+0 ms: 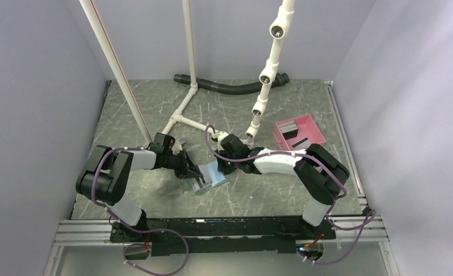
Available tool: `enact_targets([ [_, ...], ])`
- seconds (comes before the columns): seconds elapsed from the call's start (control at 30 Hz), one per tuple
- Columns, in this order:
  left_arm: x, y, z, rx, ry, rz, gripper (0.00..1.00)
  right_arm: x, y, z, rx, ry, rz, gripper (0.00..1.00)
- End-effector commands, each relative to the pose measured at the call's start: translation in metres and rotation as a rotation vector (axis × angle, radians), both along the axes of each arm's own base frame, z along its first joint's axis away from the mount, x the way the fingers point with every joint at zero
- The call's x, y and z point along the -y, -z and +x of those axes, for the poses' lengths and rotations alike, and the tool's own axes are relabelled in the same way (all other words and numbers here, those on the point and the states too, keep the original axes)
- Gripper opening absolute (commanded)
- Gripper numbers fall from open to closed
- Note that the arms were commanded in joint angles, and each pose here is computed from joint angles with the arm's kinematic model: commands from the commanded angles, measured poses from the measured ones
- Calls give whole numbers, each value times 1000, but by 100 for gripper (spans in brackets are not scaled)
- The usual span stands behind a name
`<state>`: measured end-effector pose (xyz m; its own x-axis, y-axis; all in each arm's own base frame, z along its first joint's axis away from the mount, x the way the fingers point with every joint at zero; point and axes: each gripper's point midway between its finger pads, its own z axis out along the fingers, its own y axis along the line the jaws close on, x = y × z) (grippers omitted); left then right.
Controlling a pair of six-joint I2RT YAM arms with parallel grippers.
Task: Put the credit cards into the card holder
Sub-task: Insert the credit card into the card holder.
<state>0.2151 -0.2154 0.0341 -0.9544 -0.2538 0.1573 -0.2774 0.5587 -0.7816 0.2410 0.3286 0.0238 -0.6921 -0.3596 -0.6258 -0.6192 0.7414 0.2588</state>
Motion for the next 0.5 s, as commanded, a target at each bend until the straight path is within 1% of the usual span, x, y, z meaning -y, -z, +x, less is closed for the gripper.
enact_targets([
  [0.0, -3, 10, 1, 15, -2, 9, 0, 13, 17, -8, -23, -12, -58, 0],
  [0.17, 1, 3, 3, 71, 17, -30, 0, 12, 16, -8, -24, -15, -56, 0],
  [0.47, 10, 0, -7, 90, 67, -72, 0, 9, 16, -7, -28, -20, -51, 0],
])
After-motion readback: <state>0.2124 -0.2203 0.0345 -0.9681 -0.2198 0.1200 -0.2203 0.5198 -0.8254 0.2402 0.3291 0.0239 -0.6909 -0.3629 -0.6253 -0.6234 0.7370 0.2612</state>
